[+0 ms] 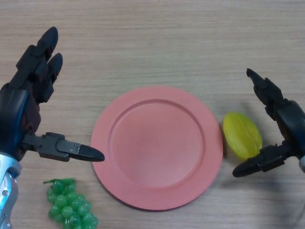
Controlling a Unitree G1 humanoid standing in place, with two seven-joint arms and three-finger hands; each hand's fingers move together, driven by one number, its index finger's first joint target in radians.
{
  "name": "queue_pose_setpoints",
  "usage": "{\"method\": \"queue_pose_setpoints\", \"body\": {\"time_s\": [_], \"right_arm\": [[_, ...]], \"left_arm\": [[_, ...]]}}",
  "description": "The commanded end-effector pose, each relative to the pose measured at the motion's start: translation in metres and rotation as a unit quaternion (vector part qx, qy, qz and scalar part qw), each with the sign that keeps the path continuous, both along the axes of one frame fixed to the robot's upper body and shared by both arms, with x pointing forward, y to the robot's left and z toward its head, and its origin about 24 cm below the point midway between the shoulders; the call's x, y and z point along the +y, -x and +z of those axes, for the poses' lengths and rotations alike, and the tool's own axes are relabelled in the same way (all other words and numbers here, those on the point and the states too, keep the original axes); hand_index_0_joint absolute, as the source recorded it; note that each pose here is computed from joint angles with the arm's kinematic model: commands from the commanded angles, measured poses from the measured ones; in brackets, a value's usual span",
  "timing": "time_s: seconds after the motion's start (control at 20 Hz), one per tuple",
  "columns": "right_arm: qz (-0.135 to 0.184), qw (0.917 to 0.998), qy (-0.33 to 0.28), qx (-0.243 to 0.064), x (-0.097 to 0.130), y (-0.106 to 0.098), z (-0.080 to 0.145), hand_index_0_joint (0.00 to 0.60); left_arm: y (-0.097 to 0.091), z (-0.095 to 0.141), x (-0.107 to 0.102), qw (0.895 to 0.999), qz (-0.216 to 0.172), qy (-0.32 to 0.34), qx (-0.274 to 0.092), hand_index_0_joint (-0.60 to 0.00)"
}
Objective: Pick up the yellow starfruit and place it on the plate
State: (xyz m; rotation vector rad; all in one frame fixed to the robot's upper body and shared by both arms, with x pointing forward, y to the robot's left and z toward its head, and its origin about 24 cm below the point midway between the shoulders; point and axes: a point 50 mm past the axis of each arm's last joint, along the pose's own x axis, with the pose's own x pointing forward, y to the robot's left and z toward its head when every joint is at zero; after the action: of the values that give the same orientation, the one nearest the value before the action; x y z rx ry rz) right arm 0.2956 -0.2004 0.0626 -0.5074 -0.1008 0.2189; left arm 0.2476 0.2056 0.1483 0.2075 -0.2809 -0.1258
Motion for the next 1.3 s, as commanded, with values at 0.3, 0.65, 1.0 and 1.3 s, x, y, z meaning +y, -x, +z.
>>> {"method": "queue_pose_setpoints", "body": {"time_s": [0.3,0.65,1.0,1.3], "right_arm": [[0.018,0.9910,0.032,-0.129,-0.008,-0.007,0.027,0.149],[-0.030,0.9849,0.063,-0.159,-0.017,-0.014,0.027,0.600],[-0.059,0.9817,0.021,-0.180,-0.023,-0.015,0.050,0.600],[-0.063,0.9775,0.013,-0.201,-0.022,-0.014,0.068,0.600]], "left_arm": [[0.007,0.035,0.005,0.995,0.001,-0.023,-0.095,0.000],[0.015,0.034,0.007,0.996,0.008,-0.020,-0.082,0.000],[0.021,0.034,0.009,0.996,0.012,-0.006,-0.093,0.000],[0.022,0.035,0.008,0.995,0.012,-0.003,-0.094,0.000]]}}
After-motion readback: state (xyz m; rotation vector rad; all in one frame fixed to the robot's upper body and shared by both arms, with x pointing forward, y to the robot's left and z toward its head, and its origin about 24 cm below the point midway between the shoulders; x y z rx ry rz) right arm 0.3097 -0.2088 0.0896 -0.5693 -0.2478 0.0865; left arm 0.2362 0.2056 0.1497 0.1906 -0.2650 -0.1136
